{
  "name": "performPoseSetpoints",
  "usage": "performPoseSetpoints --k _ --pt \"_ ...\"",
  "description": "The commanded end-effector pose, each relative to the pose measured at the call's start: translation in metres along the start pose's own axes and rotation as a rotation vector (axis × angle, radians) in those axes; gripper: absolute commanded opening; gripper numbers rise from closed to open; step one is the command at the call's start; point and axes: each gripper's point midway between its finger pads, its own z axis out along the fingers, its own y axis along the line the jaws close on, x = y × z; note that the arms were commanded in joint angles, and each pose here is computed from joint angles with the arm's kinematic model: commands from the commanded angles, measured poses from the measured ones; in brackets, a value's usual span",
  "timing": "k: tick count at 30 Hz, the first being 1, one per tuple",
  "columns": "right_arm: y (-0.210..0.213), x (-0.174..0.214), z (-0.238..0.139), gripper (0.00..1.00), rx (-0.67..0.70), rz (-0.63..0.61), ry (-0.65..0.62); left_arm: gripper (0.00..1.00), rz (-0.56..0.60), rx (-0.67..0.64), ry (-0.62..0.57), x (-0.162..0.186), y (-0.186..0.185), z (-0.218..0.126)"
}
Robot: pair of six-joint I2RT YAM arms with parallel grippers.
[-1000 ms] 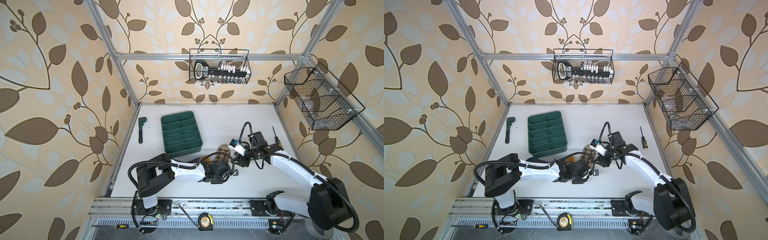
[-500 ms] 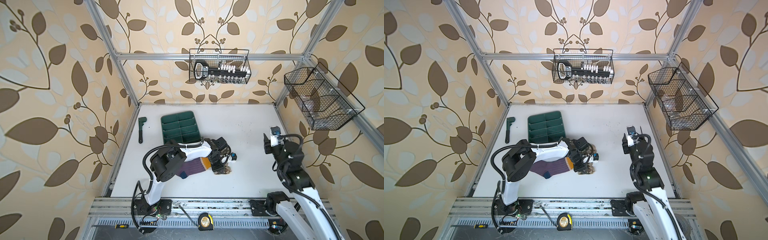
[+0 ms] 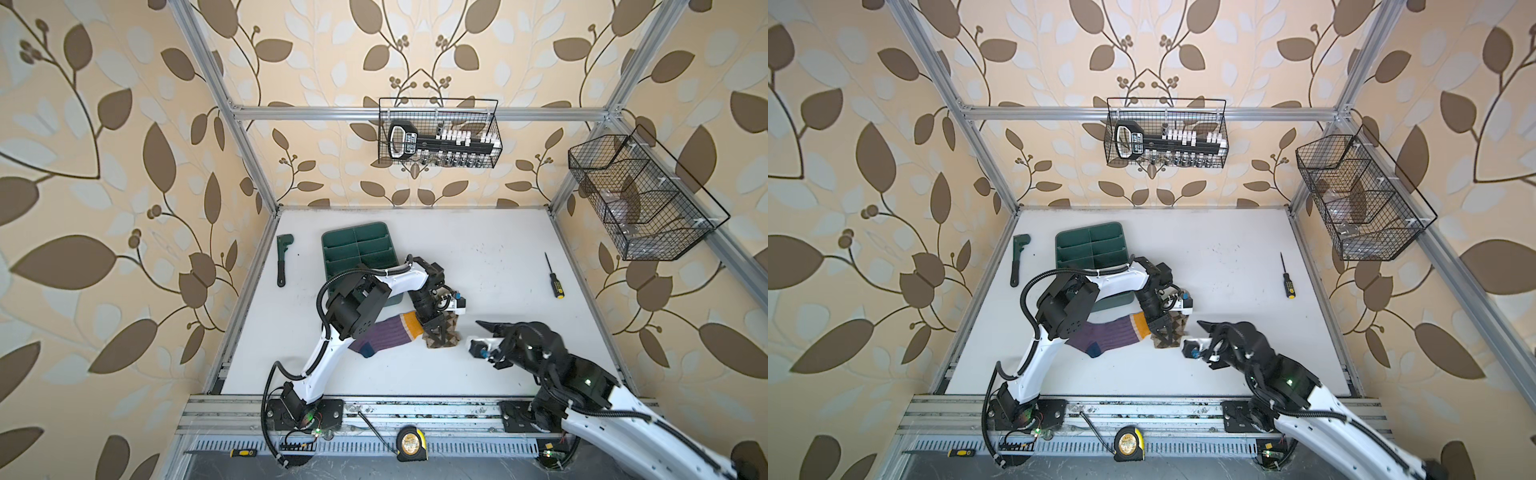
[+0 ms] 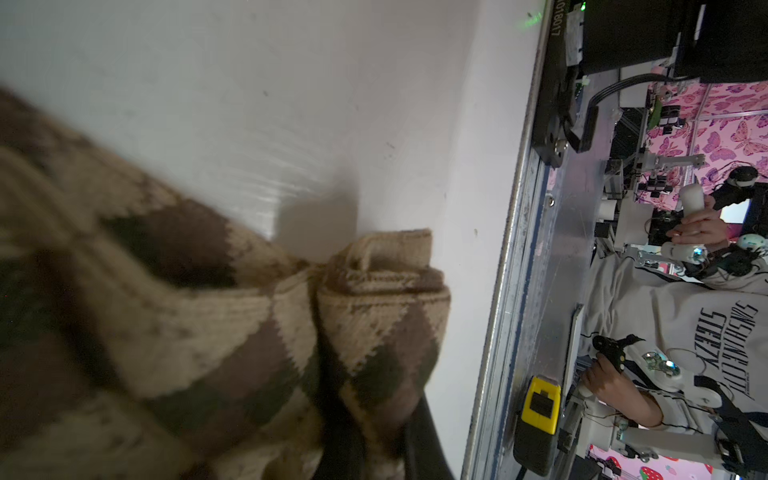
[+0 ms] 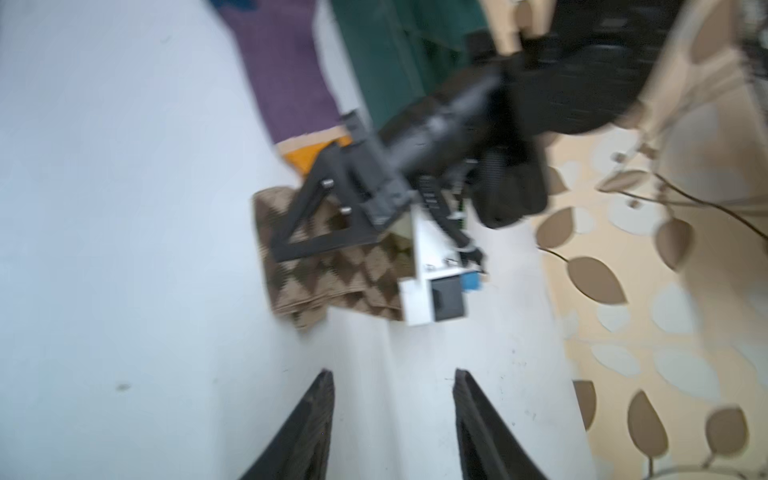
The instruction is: Roll the socks
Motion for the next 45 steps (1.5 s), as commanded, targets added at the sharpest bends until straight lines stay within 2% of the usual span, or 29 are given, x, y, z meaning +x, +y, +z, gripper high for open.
performPoseSetpoints --k 1,9,20,22,24,27,28,33,38,42,45 --pt "0.01 0.021 0.021 0.46 -0.041 -0.309 0.222 0.0 -0.053 -0.028 0.103 0.025 0.017 0.01" --pt "0.028 -0.004 0.076 0.45 -0.168 -0.322 0.153 0.0 -0.057 -0.032 0.096 0.023 0.021 0.011" --pt "0.054 0.0 0.104 0.43 -0.24 -0.245 0.157 0.0 -0.048 -0.046 0.09 0.022 0.023 0.01" --pt "0.058 0.003 0.107 0.38 -0.254 -0.239 0.17 0.0 -0.046 -0.049 0.088 0.021 0.023 0.01" --pt "0.061 0.006 0.108 0.23 -0.27 -0.238 0.184 0.03 -0.039 -0.056 0.081 0.02 0.021 0.007" --pt "0.062 0.006 0.107 0.02 -0.286 -0.234 0.187 0.13 -0.012 -0.085 0.05 0.014 0.018 0.0" --pt "0.063 0.007 0.105 0.0 -0.292 -0.234 0.19 0.16 0.004 -0.098 0.032 0.01 0.014 -0.004" --pt "0.068 0.015 0.096 0.0 -0.356 -0.217 0.208 0.31 0.121 -0.256 -0.112 -0.016 -0.005 -0.048" --pt "0.074 0.025 0.077 0.0 -0.493 -0.131 0.267 0.32 0.217 -0.531 -0.311 -0.034 -0.03 -0.123" --pt "0.086 0.026 0.058 0.0 -0.633 -0.055 0.282 0.32 0.22 -0.873 -0.51 -0.02 -0.055 -0.202" --pt "0.092 0.02 0.051 0.0 -0.715 0.034 0.258 0.39 0.322 -0.934 -0.654 0.006 -0.107 -0.233"
